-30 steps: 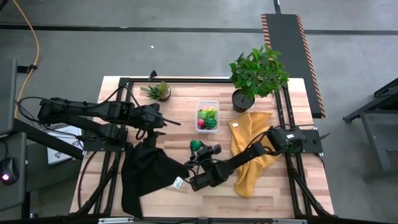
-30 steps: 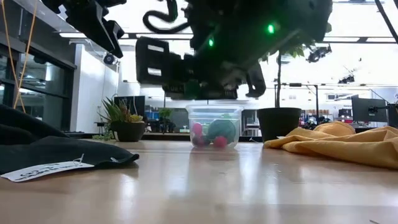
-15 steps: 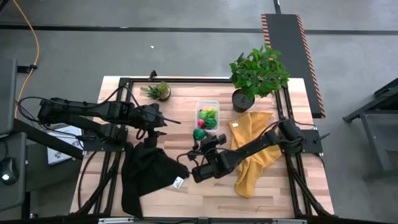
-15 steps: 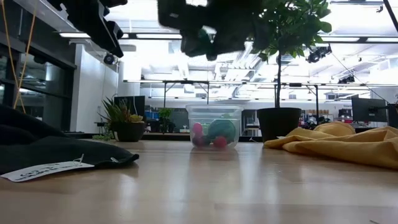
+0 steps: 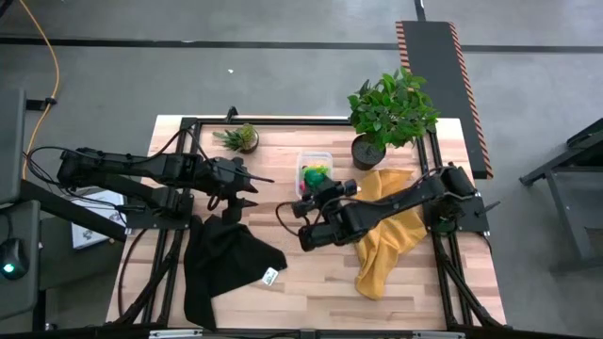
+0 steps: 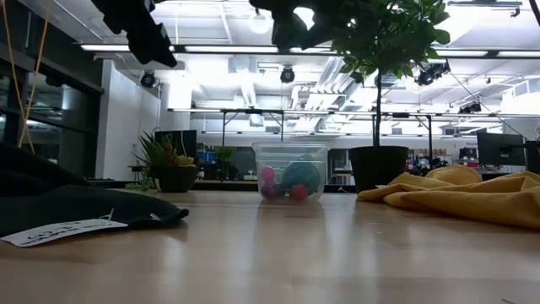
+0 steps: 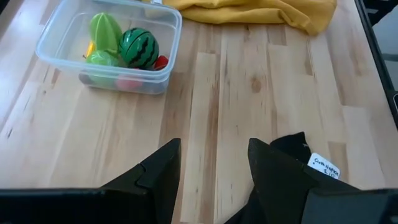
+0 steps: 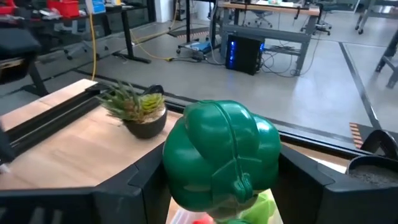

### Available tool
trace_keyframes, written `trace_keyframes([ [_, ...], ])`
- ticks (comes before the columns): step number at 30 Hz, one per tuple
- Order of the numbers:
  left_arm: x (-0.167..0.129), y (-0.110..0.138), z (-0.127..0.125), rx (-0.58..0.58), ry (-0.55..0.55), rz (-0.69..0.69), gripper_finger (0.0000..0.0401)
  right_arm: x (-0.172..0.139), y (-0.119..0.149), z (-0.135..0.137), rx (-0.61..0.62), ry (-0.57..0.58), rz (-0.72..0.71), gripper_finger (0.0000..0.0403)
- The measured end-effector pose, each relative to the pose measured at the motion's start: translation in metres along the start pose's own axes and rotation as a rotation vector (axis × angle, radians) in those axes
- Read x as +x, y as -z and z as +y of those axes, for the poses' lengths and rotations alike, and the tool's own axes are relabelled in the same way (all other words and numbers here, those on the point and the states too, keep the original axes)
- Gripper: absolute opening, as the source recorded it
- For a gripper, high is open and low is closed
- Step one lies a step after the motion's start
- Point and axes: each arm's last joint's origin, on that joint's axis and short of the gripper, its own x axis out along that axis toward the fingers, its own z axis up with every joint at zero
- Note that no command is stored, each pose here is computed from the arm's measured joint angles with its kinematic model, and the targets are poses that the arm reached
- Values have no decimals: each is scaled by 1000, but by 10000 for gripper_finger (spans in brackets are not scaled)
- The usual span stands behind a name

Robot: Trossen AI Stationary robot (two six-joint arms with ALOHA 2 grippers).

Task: Pick and placing Produce into tupperware
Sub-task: Put the bell pepper into the transparent bin

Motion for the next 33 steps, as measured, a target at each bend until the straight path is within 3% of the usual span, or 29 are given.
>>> trace_keyframes([
  [10,0,0,0,-28,0,0,177,27,-13,-10,35,39,71,209],
  [27,0,0,0,2,0,3,177,69,-15,-22,183,30,383,209],
  [33,0,0,0,3,-1,3,177,78,-15,-29,171,57,438,209],
])
